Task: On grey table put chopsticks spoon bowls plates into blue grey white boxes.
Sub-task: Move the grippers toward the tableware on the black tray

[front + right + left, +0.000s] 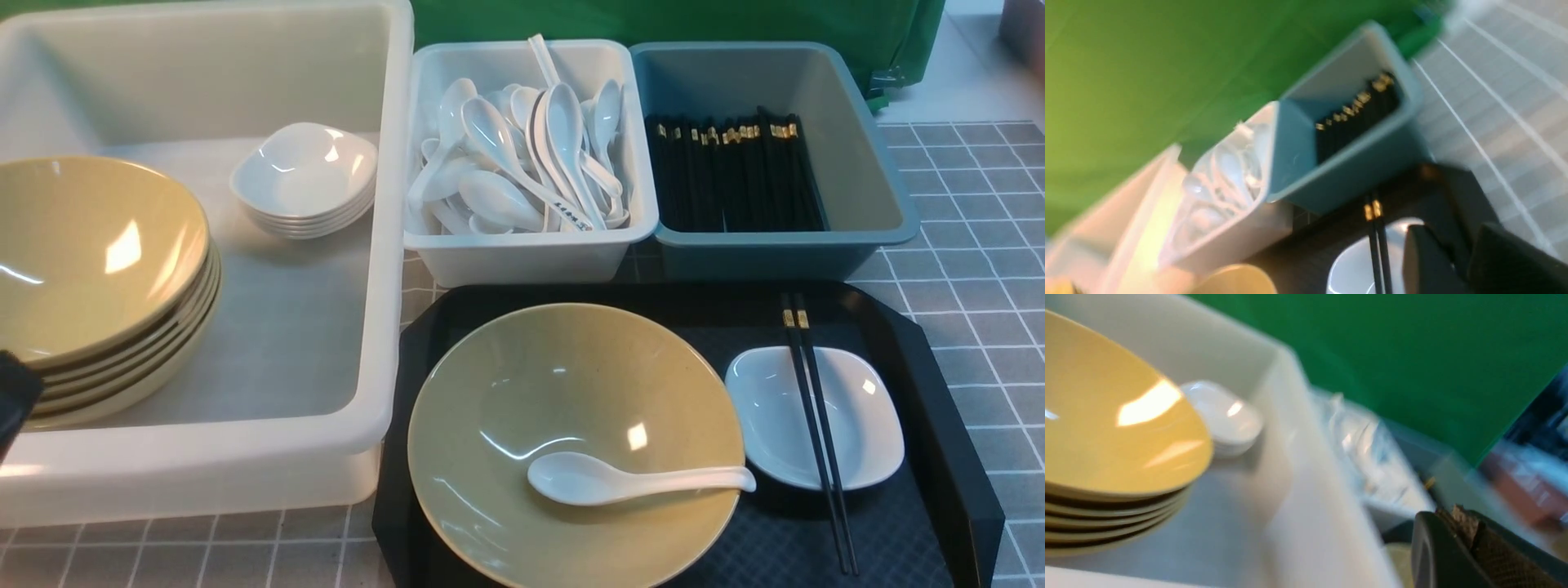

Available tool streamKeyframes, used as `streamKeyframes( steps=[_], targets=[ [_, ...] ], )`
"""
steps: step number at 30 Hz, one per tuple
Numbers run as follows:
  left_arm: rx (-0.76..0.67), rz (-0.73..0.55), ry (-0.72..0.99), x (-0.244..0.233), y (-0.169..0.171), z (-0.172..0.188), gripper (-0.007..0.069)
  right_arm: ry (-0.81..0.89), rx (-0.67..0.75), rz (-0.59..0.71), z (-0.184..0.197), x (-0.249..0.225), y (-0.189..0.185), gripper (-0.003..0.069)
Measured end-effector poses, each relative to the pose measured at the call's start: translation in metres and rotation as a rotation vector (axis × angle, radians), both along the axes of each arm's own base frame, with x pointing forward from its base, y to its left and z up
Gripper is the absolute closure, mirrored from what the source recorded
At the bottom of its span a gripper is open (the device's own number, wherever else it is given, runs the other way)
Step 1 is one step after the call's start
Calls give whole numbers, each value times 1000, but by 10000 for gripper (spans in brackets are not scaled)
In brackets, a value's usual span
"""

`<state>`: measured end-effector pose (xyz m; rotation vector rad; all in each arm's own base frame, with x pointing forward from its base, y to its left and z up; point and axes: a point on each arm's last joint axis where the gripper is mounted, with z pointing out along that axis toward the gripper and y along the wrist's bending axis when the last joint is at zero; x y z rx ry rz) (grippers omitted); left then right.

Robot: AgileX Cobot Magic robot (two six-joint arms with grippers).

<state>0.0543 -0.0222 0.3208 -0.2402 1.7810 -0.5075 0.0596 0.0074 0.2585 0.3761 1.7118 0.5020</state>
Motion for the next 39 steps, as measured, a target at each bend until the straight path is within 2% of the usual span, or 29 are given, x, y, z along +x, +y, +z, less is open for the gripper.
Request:
streamKeyframes(
  steps=[3,7,8,9,13,17,19,23,26,30,33,34,35,36,39],
  targets=[
    [169,-28,214,25,5,14,636,104,-218,86,33,16,5,613],
    [338,-79,449,49,13,24,636,328,-501,233,70,47,14,626],
    [351,-87,467,51,13,25,636,341,-523,246,73,51,15,626],
    [394,-121,516,58,12,28,636,450,-600,306,80,64,18,626],
    [466,-248,590,76,1,28,636,664,-687,415,76,93,25,626],
    [546,-438,605,97,-28,27,636,797,-726,517,55,121,41,624],
    [571,-505,605,104,-39,29,636,833,-746,564,46,127,50,621],
    [654,-689,598,124,-85,29,636,867,-739,618,25,144,78,597],
    [691,-756,591,130,-108,28,636,901,-705,596,15,157,87,556],
    [763,-844,582,132,-135,21,636,950,-672,556,4,174,94,447],
    [836,-913,582,128,-155,11,636,975,-615,502,-8,193,102,276],
    [849,-931,584,126,-160,8,636,985,-594,483,-13,199,105,229],
    [853,-938,584,125,-161,8,636,986,-591,479,-14,200,105,220],
    [865,-962,584,122,-167,5,636,997,-570,458,-21,209,109,152],
    [875,-986,576,117,-173,2,636,1033,-563,433,-32,220,113,102]
  ],
)
